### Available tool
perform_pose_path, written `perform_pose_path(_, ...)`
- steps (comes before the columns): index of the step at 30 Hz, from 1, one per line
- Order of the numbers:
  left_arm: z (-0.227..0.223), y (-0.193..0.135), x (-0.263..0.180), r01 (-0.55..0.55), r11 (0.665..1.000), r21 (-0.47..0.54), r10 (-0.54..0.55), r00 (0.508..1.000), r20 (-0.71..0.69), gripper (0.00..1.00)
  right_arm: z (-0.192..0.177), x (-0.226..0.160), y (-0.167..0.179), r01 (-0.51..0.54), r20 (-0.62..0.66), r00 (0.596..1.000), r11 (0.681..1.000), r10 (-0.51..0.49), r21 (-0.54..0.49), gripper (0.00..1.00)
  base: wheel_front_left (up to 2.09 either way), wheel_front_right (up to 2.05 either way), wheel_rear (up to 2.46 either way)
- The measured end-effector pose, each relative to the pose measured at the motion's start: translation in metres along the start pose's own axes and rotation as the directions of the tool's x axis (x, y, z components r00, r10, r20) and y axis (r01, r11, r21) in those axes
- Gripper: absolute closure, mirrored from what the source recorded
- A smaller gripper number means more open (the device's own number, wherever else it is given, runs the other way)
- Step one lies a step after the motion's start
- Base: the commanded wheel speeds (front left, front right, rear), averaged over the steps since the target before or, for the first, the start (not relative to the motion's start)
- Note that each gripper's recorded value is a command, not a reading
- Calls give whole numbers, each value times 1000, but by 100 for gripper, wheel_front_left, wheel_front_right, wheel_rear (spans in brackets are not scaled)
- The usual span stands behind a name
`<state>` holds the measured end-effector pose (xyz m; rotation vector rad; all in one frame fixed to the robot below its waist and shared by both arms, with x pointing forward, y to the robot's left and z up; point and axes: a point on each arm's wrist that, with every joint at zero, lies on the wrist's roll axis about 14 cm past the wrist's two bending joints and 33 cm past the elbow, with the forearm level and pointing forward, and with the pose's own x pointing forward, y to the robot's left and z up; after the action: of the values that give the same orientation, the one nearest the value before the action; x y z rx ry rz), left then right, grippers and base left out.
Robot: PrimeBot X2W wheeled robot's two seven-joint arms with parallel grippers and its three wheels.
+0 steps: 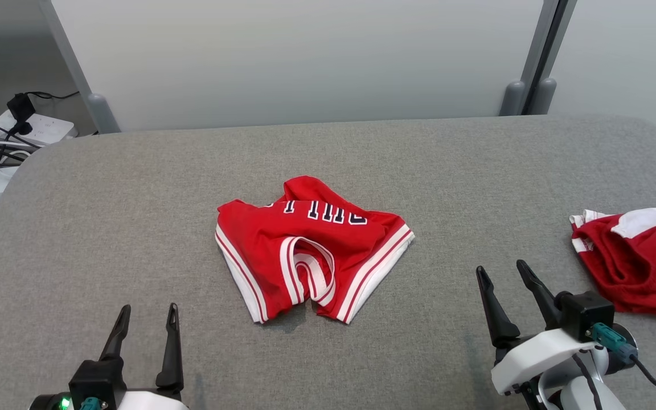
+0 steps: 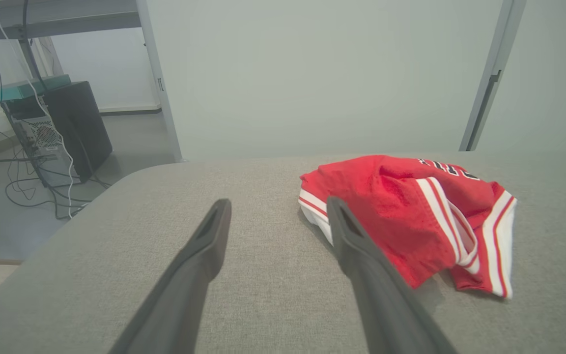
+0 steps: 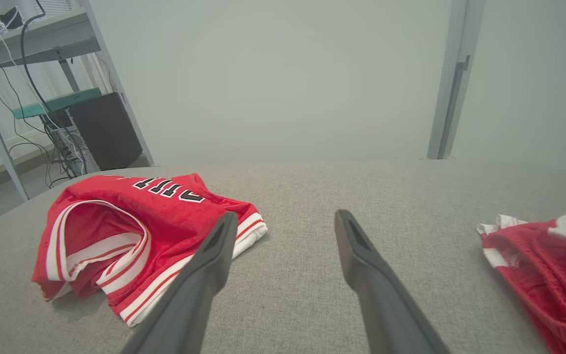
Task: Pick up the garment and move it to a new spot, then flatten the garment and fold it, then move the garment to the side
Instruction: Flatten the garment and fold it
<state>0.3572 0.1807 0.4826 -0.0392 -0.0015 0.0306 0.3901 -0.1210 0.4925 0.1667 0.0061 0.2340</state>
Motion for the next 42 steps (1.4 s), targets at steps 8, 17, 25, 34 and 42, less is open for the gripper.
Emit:
perform_pose_path(8, -6, 1, -6, -6, 1000, -4, 6, 1000, -18, 0, -5, 5, 17, -50, -14, 999, 998, 51, 23, 0, 0, 0, 0)
perform_pose_path(17, -20, 40, -40, -158, 987, -32, 156, 985, -69, 0, -44, 43, 145, -446, -142, 879, 890, 455, 93, 0, 0, 0, 0)
perform_pose_path(25, -24, 69, -65, -278, 959, -51, 273, 957, -95, 0, -80, 64, 190, -574, -250, 779, 814, 575, 84, 0, 0, 0, 0)
perform_pose_path(34, -22, 86, -76, -345, 938, -43, 340, 936, -95, 0, -84, 76, 223, -654, -273, 713, 753, 645, 72, 100, 0, 0, 0)
perform_pose_path(42, -20, 68, -64, -279, 958, -67, 273, 959, -81, 0, 14, 103, 253, -734, -52, 678, 674, 733, -76, 100, 0, 0, 0)
